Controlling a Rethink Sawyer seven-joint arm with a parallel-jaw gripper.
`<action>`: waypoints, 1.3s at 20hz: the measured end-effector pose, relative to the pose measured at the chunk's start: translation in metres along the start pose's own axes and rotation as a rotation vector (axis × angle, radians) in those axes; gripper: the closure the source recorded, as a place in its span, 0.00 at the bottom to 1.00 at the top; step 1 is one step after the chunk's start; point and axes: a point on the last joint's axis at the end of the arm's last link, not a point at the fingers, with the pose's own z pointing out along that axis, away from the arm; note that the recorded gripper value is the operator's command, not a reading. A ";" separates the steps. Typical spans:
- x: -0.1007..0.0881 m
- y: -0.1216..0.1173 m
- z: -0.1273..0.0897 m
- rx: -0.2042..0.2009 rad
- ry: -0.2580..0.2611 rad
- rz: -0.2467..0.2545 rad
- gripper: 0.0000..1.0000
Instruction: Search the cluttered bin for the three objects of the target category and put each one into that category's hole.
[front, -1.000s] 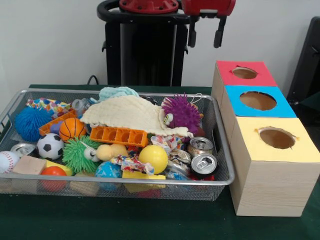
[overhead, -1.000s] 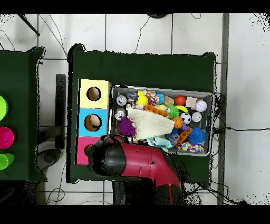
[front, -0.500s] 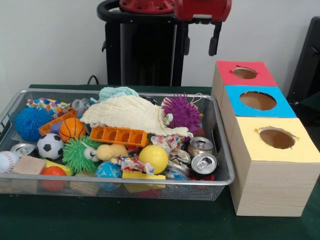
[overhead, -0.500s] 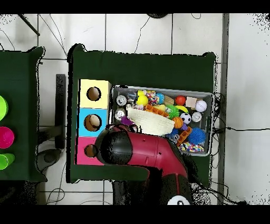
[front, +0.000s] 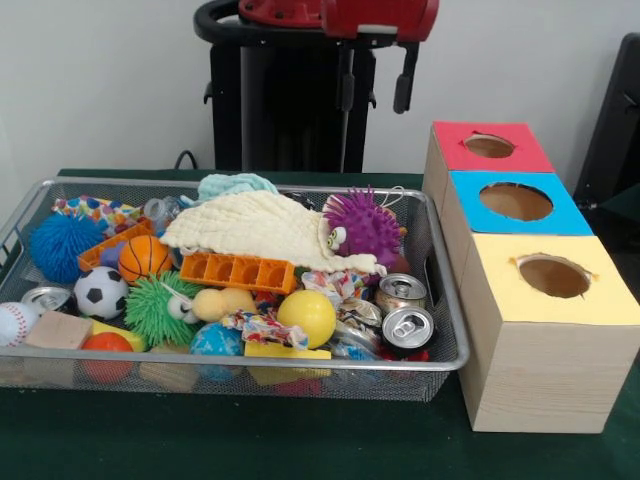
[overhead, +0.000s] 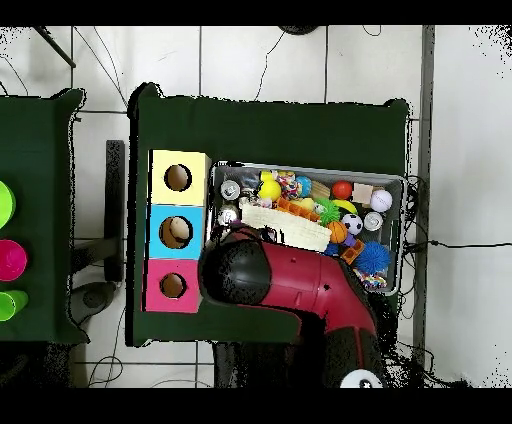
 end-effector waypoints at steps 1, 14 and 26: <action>-0.001 -0.003 0.000 0.001 -0.002 0.005 0.00; -0.051 -0.043 0.000 0.019 -0.066 0.048 0.00; -0.095 -0.044 0.016 0.027 -0.109 0.031 0.00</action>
